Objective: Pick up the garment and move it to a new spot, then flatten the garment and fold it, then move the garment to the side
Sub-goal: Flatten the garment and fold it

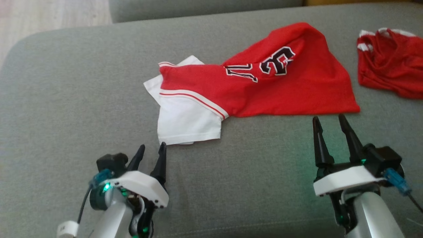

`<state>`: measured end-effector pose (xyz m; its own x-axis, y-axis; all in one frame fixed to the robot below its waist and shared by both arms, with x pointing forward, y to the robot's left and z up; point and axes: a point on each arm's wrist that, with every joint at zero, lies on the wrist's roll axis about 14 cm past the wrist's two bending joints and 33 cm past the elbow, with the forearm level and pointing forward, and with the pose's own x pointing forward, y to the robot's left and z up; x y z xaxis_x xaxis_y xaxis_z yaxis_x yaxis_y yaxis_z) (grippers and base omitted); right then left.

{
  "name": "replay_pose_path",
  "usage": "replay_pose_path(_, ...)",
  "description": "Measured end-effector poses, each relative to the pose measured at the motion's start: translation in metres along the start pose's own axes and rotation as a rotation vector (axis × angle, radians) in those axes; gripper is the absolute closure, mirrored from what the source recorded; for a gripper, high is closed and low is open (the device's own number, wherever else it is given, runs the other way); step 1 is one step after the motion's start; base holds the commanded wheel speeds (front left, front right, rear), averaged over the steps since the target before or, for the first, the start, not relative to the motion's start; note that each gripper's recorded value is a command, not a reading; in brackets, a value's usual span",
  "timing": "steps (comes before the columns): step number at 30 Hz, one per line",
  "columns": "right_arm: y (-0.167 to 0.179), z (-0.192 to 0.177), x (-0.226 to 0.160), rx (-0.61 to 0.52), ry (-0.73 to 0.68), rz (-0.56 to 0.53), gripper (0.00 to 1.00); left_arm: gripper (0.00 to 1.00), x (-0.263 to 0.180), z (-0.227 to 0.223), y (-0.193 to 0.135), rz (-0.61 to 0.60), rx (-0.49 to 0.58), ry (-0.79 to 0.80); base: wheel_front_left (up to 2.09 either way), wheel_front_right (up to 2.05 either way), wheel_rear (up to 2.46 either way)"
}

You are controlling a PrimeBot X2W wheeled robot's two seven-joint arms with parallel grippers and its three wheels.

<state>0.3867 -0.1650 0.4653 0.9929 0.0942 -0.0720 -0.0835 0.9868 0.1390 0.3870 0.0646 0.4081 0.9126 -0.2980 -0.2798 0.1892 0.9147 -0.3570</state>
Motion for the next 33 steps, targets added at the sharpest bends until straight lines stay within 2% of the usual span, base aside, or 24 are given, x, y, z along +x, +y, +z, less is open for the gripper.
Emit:
replay_pose_path(12,-0.023,-0.007,0.000,-0.004,0.014,-0.067,0.00,0.00,0.035,-0.022,-0.003,-0.015,-0.050,0.078,0.00,0.00,0.00)
replay_pose_path(13,-0.025,-0.007,0.000,-0.005,0.015,-0.070,0.00,0.03,0.036,-0.023,-0.004,-0.023,-0.049,0.083,0.00,0.00,0.00)
replay_pose_path(14,-0.026,-0.007,0.000,-0.005,0.016,-0.074,0.00,0.16,0.038,-0.023,-0.005,-0.027,-0.048,0.084,0.00,0.00,0.00)
replay_pose_path(16,-0.028,-0.008,-0.001,-0.005,0.015,-0.082,0.00,0.56,0.040,-0.024,-0.008,-0.040,-0.055,0.089,0.00,0.00,0.00)
replay_pose_path(17,-0.029,-0.008,-0.002,-0.005,0.013,-0.085,0.00,0.73,0.041,-0.024,-0.009,-0.042,-0.056,0.091,0.00,0.00,0.00)
replay_pose_path(18,-0.030,-0.008,-0.002,-0.005,0.013,-0.087,0.00,0.98,0.042,-0.024,-0.010,-0.047,-0.055,0.090,0.00,0.00,0.00)
replay_pose_path(26,-0.030,-0.006,0.000,-0.004,0.006,-0.087,0.00,1.00,0.038,-0.015,-0.015,-0.066,-0.059,0.050,0.00,0.00,0.00)
replay_pose_path(33,-0.033,-0.013,0.001,0.005,0.030,-0.098,0.00,1.00,0.016,0.011,0.011,0.029,-0.097,-0.063,0.00,0.00,0.00)
